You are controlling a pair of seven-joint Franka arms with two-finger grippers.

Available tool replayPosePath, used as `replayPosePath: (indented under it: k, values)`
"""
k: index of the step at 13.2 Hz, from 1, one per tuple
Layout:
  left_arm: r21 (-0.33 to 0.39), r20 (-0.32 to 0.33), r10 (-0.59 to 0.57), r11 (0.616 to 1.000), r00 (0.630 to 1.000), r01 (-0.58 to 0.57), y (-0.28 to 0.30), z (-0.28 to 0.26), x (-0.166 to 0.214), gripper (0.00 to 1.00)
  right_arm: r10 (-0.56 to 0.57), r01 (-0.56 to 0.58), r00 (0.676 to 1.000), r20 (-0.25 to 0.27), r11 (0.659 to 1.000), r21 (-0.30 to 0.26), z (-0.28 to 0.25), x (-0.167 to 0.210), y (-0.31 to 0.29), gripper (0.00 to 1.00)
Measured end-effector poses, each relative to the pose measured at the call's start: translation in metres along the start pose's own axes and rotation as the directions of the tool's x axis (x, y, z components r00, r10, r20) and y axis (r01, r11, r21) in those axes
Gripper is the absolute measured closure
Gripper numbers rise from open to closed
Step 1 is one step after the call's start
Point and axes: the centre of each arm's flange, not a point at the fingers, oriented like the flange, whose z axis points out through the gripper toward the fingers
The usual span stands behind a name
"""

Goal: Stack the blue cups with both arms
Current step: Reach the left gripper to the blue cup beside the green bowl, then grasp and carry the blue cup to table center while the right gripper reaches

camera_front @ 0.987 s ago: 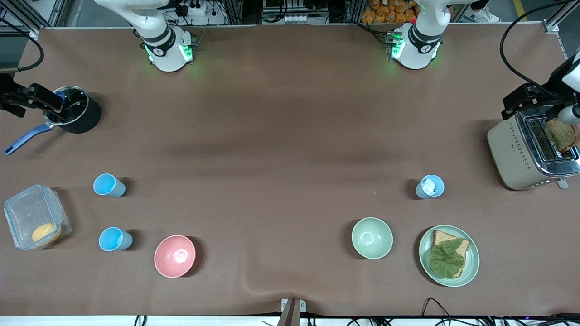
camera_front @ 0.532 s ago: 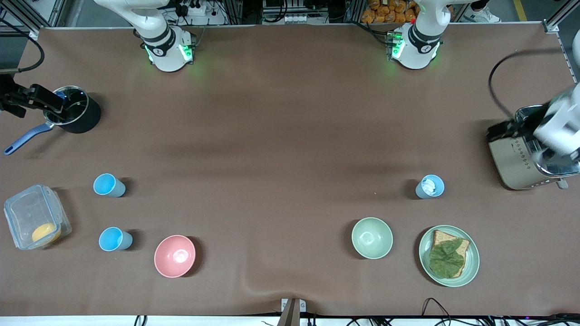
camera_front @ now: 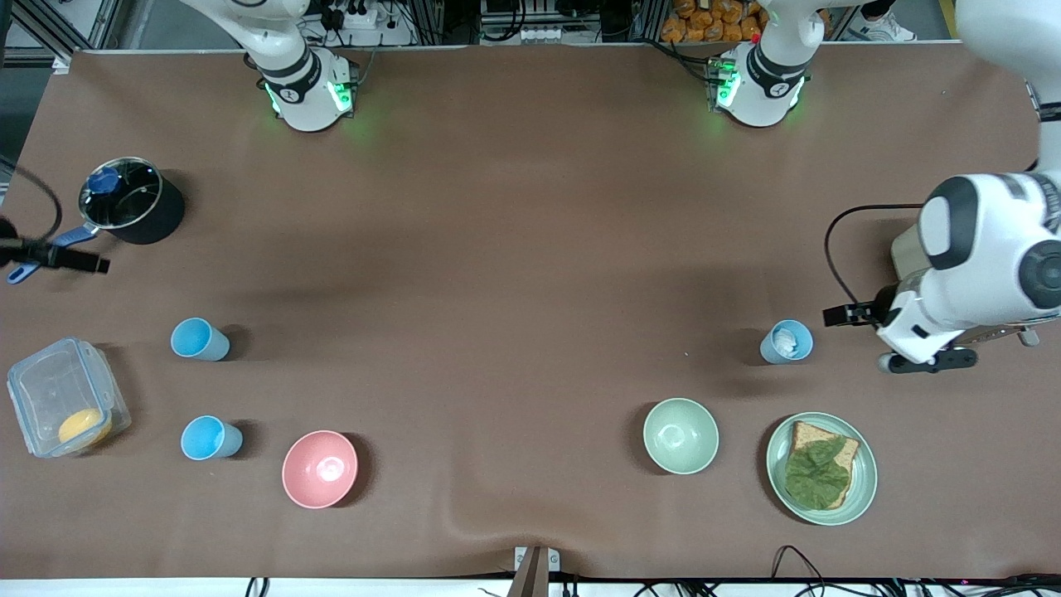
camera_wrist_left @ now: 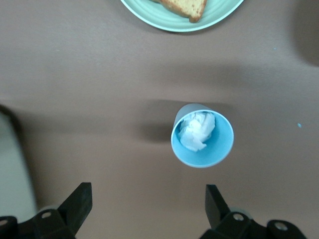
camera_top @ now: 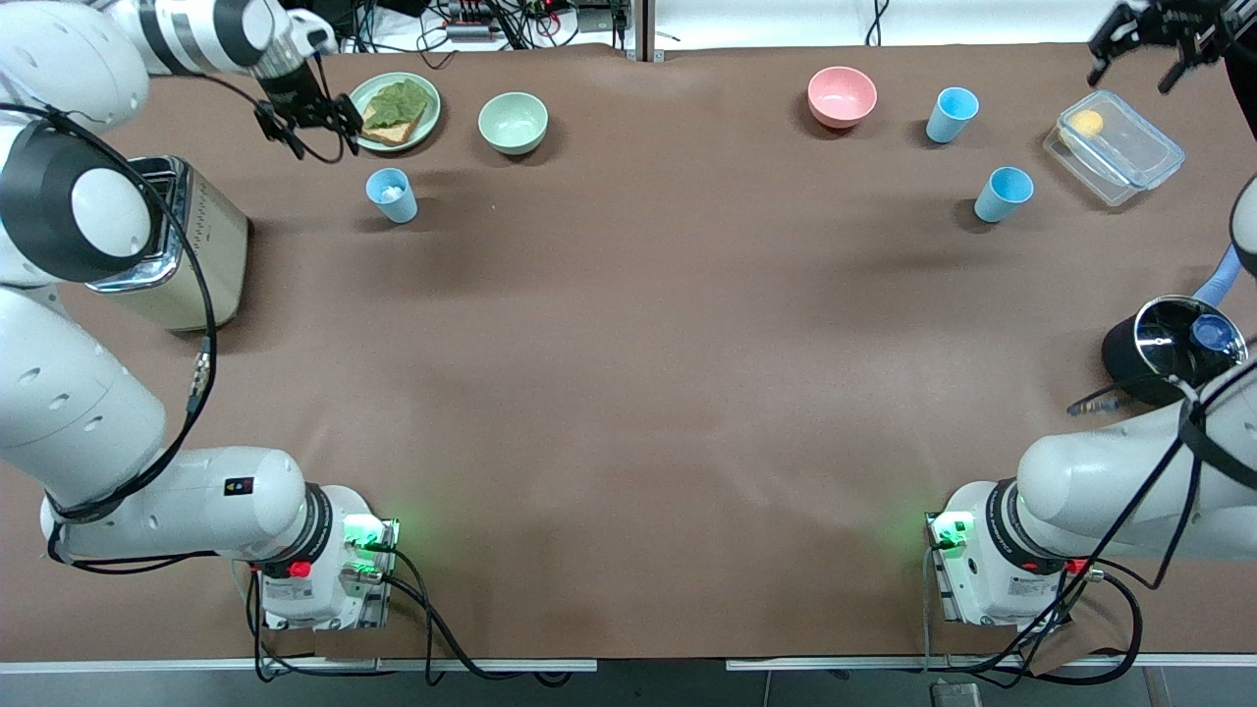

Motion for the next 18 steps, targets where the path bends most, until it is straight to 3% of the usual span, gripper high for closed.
replayPosePath:
  k: [4,8,16,18]
  values:
    - [-0.008,-0.005,-0.002,1.000,1.000,0.001,0.000,0.057,0.010,0.00,-0.069,0.068,0.997,0.025,0.997,0.031,0.045,0.021,0.069,0.00]
    - [-0.028,0.007,-0.014,1.000,1.000,0.014,0.001,0.097,0.018,0.06,-0.036,0.036,0.999,0.013,0.997,0.062,0.050,0.027,0.098,0.00]
    - [-0.078,0.013,0.024,0.997,1.000,-0.022,0.041,0.100,0.015,0.94,-0.103,0.106,0.993,-0.051,0.993,0.056,0.117,0.087,0.063,0.00]
    - [-0.134,0.018,0.012,0.991,1.000,-0.009,0.061,0.095,0.013,0.96,-0.105,0.108,0.993,-0.046,0.992,0.064,0.148,0.099,0.056,0.00]
